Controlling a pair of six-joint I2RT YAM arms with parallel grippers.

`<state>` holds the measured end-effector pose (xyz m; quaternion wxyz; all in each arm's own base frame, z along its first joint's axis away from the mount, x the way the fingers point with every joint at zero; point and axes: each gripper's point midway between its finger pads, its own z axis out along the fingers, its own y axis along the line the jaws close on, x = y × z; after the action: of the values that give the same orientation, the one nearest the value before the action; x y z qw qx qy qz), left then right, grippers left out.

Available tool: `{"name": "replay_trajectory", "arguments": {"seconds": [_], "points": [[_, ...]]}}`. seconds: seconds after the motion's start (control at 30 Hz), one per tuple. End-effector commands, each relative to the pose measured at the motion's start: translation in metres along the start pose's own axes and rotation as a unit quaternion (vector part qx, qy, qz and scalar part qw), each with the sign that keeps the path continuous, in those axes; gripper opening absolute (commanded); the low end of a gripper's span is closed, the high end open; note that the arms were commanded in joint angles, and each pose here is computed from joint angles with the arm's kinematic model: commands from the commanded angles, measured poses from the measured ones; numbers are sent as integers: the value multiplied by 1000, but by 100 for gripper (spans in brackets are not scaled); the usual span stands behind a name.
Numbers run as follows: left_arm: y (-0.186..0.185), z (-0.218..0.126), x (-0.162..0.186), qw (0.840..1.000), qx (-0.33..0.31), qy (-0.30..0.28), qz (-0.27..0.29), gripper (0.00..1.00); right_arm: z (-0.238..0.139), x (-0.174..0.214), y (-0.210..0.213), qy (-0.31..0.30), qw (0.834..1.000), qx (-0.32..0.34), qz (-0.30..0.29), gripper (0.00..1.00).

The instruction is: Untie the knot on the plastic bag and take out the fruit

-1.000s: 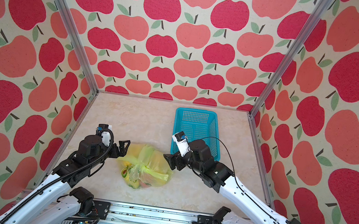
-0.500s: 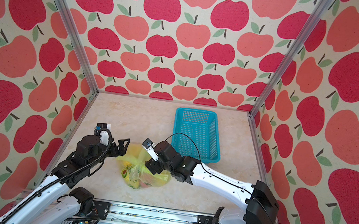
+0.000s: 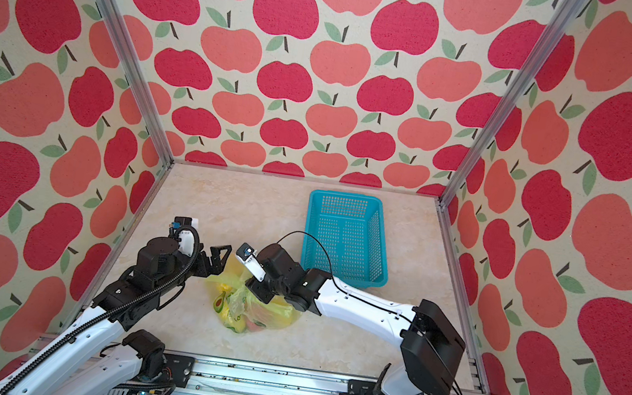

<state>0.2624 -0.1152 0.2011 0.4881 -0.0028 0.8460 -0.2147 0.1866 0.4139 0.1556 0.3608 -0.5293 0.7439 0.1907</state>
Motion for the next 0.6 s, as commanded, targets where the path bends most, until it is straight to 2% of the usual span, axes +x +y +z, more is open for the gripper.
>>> {"name": "replay_trajectory", "arguments": {"seconds": [0.0,0.1,0.2,0.4,0.57], "points": [[-7,-2,-11,1000,14,-12,8,99,3,-23,-17,-17,999,27,19,27],[-10,0,-10,1000,22,-8,6,99,9,-31,-30,-31,999,20,38,10],[-13,2,-9,1000,28,-1,7,99,11,-40,-52,-47,997,20,61,0],[-17,7,-7,999,39,11,10,99,10,-75,-80,-71,994,16,79,0],[-18,10,-4,999,40,24,8,99,28,-98,-68,-68,995,-17,65,2]]}}
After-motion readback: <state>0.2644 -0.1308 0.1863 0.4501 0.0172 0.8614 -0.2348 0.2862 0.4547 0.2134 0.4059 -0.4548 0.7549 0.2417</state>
